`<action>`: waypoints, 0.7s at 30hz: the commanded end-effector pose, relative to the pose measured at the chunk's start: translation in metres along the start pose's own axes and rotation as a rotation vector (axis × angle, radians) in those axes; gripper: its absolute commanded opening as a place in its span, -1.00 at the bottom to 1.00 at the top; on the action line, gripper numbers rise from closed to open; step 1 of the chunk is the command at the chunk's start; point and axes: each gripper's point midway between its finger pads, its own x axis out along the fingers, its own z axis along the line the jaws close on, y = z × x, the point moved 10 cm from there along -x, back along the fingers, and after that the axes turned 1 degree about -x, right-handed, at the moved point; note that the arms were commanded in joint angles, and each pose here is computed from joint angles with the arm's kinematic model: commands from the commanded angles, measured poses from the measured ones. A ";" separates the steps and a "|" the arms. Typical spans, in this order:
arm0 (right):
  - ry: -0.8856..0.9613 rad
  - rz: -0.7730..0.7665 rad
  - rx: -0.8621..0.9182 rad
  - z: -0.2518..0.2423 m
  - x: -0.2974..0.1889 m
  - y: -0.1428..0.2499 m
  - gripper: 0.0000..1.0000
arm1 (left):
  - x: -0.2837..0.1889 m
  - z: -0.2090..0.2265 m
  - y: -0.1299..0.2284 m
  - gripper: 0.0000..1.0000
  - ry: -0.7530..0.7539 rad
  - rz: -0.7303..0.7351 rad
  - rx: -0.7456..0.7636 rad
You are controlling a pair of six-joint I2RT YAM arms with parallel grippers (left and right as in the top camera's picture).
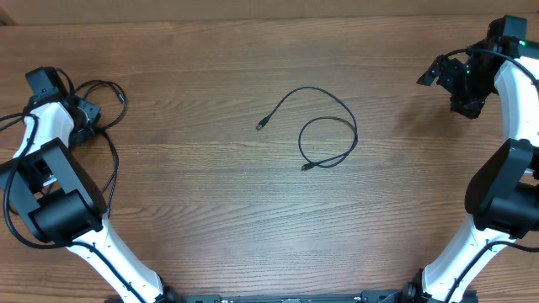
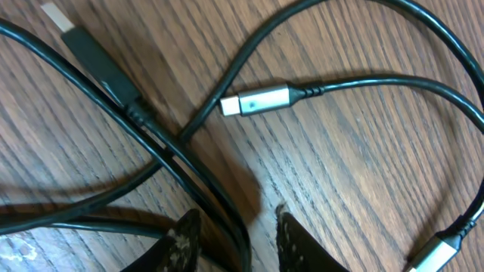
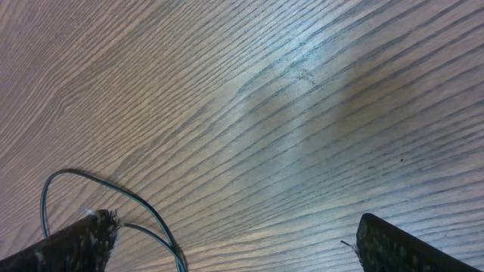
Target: Untangle cables
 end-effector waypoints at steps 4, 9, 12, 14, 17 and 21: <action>0.002 -0.018 0.001 0.000 -0.004 -0.003 1.00 | 0.019 0.007 0.018 -0.45 -0.036 0.023 0.027; 0.002 -0.018 0.001 0.000 -0.004 -0.003 1.00 | 0.021 0.008 0.020 -0.63 -0.028 0.014 0.027; 0.002 -0.018 0.001 0.000 -0.004 -0.003 1.00 | 0.021 0.004 0.016 -0.91 -0.005 -0.011 0.025; 0.002 -0.018 0.001 0.000 -0.004 -0.003 1.00 | 0.016 0.001 0.009 -0.92 0.018 -0.031 0.021; 0.002 -0.018 0.001 0.000 -0.004 -0.003 0.99 | 0.002 -0.005 -0.006 -0.92 0.046 -0.064 0.010; 0.002 -0.018 0.001 0.000 -0.004 -0.003 1.00 | -0.026 -0.016 -0.031 -0.92 0.100 -0.141 0.001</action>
